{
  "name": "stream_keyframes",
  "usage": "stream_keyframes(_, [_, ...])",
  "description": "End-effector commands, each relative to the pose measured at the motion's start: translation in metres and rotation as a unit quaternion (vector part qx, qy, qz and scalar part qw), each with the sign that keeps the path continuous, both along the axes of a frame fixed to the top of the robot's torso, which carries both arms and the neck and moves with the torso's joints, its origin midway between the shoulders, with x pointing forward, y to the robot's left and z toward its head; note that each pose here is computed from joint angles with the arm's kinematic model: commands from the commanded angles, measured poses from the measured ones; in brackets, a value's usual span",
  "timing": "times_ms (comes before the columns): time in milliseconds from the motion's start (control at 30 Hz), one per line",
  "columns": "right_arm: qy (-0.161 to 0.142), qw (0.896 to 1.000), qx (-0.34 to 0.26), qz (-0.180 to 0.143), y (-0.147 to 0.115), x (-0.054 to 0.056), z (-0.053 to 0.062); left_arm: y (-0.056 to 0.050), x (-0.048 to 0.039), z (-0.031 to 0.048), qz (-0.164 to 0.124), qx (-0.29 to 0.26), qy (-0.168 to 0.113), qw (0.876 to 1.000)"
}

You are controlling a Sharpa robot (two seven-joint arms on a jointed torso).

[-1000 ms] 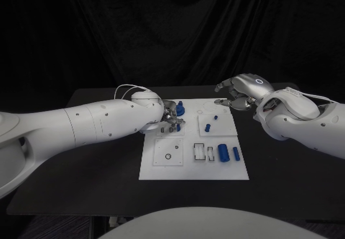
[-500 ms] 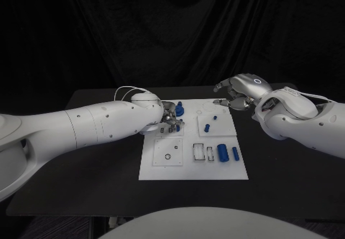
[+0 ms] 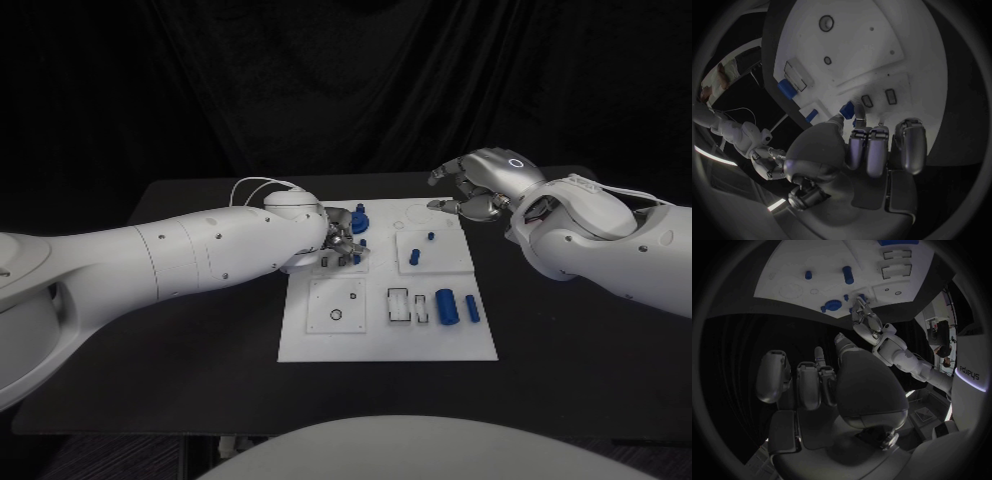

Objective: Assemble the parts on the task board

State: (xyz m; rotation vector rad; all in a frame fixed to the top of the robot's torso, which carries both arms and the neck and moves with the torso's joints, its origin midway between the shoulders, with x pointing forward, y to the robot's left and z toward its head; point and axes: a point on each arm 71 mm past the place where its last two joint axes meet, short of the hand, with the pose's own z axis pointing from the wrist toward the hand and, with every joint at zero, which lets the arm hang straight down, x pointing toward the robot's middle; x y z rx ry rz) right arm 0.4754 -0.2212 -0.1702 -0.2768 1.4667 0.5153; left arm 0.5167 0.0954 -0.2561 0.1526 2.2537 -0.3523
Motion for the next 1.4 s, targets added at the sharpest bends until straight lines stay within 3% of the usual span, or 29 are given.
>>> stream_keyframes(33, [0.004, 1.0, -0.004, -0.005, 0.0, 0.0, -0.001, -0.004, -0.0017, -0.0014, -0.011, -0.006, 0.005, 1.0])
stream_keyframes(833, [0.011, 1.0, -0.008, -0.009, -0.003, 0.0, -0.004, -0.002, -0.0026, -0.0055, -0.014, -0.02, 0.001, 1.0])
stream_keyframes(1400, [0.017, 1.0, -0.012, -0.016, -0.008, -0.001, -0.008, 0.026, -0.0051, -0.0015, 0.021, -0.037, -0.027, 0.999])
